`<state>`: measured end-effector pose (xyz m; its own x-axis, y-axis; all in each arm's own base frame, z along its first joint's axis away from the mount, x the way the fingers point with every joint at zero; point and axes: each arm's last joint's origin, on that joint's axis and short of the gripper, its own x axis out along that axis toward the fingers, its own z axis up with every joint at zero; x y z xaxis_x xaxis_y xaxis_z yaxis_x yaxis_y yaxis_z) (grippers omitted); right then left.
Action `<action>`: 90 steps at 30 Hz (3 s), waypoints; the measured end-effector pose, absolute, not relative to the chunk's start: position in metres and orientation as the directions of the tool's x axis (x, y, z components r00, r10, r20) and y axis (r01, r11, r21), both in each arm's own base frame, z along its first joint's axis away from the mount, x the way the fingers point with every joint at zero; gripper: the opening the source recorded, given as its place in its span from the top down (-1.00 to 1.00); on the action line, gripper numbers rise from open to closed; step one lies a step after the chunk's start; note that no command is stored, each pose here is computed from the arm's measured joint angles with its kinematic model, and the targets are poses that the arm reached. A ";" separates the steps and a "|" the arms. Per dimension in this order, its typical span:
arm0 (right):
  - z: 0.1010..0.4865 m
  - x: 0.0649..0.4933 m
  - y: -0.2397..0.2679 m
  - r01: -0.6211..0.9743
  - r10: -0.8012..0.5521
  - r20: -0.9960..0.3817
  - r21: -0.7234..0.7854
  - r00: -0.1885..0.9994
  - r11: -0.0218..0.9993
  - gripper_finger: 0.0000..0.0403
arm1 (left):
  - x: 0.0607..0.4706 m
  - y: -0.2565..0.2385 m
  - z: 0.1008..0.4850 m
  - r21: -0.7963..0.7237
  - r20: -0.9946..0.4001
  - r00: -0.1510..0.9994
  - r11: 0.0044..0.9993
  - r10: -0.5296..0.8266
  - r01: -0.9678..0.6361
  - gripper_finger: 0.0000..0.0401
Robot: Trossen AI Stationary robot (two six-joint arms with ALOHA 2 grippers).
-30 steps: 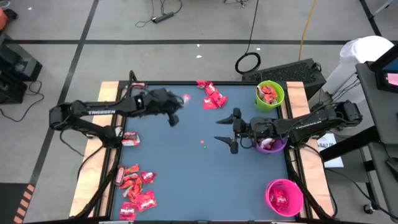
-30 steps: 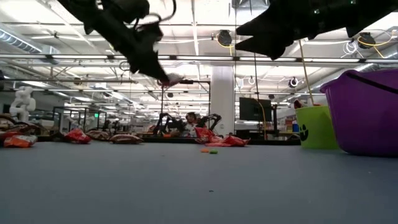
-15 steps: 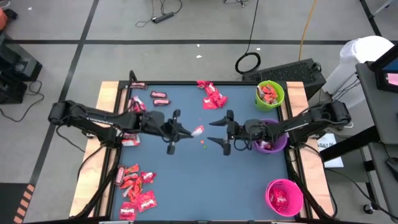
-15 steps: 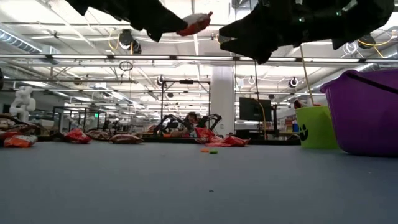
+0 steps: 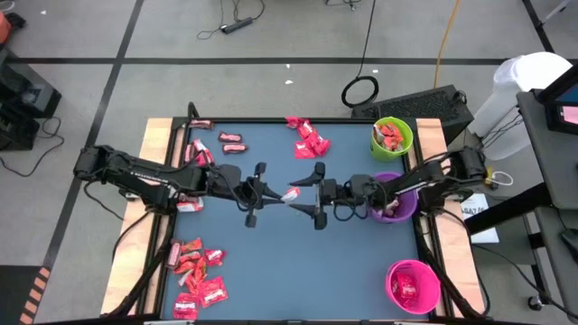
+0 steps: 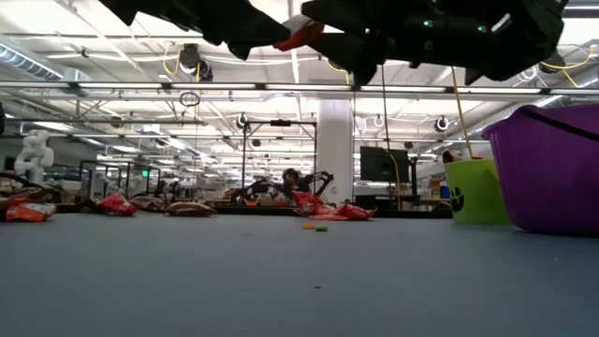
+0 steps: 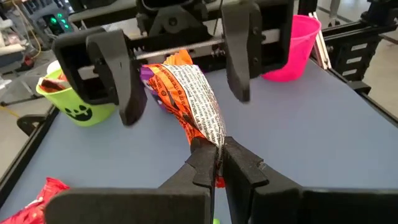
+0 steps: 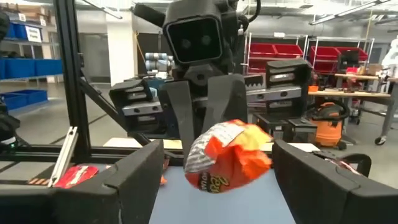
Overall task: Organize candy in baskets
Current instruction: Put the orange chocolate bar into the green bucket
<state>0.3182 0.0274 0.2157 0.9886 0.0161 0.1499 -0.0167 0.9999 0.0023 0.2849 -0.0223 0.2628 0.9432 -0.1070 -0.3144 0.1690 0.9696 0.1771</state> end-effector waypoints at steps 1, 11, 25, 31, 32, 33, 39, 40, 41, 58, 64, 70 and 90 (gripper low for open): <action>0.215 0.322 0.028 -0.016 0.017 0.149 -0.003 0.989 1.000 -0.42 | 0.285 -0.022 0.263 0.177 -0.314 0.944 0.970 -0.107 0.169 0.90; 0.216 0.328 0.030 -0.014 0.019 0.113 -0.049 0.993 0.999 0.28 | 0.285 -0.021 0.263 0.187 -0.317 0.946 0.973 -0.074 0.138 0.90; 0.215 0.328 0.031 -0.014 0.024 0.109 -0.086 0.994 0.996 0.81 | 0.285 -0.020 0.262 0.156 -0.322 0.945 0.981 -0.060 0.116 0.58; 0.212 0.326 0.030 -0.016 0.019 0.024 -0.106 1.000 0.994 0.78 | 0.281 -0.020 0.252 0.151 -0.426 0.903 0.980 -0.056 0.132 0.23; 0.210 0.326 0.030 -0.010 0.009 -0.007 -0.115 1.000 0.993 0.79 | 0.280 -0.020 0.250 0.149 -0.446 0.893 0.980 -0.056 0.136 0.20; 0.209 0.325 0.029 0.004 -0.009 -0.037 -0.120 0.999 0.993 0.80 | 0.279 -0.020 0.248 0.147 -0.466 0.883 0.979 -0.055 0.139 0.18; 0.222 0.309 0.024 0.113 -0.134 -0.153 -0.141 0.979 0.984 0.83 | 0.274 -0.020 0.232 0.102 -0.467 0.883 0.990 -0.039 0.098 0.17; 0.224 0.305 0.023 0.124 -0.147 -0.176 -0.135 0.973 0.983 0.82 | 0.273 -0.021 0.229 0.089 -0.428 0.903 0.992 -0.043 0.089 0.17; 0.227 0.301 0.022 0.136 -0.159 -0.195 -0.129 0.968 0.982 0.82 | 0.273 -0.022 0.226 0.073 -0.388 0.920 0.994 -0.049 0.084 0.17; 0.272 0.194 -0.037 0.601 -0.602 -0.433 -0.158 0.671 0.784 0.81 | 0.281 -0.039 0.172 -0.015 -0.309 0.944 0.993 -0.118 0.119 0.17; 0.265 0.163 -0.070 0.753 -0.684 -0.570 -0.164 0.455 0.637 0.81 | 0.286 -0.039 0.159 -0.012 -0.326 0.939 0.994 -0.108 0.110 0.17; 0.276 0.156 -0.097 0.823 -0.703 -0.623 -0.163 0.341 0.544 0.81 | 0.288 -0.039 0.157 -0.009 -0.319 0.942 0.995 -0.100 0.102 0.17; 0.248 0.151 -0.171 0.910 -0.637 -0.762 -0.177 0.115 0.375 0.81 | 0.287 -0.039 0.157 -0.005 -0.327 0.941 0.996 -0.088 0.091 0.17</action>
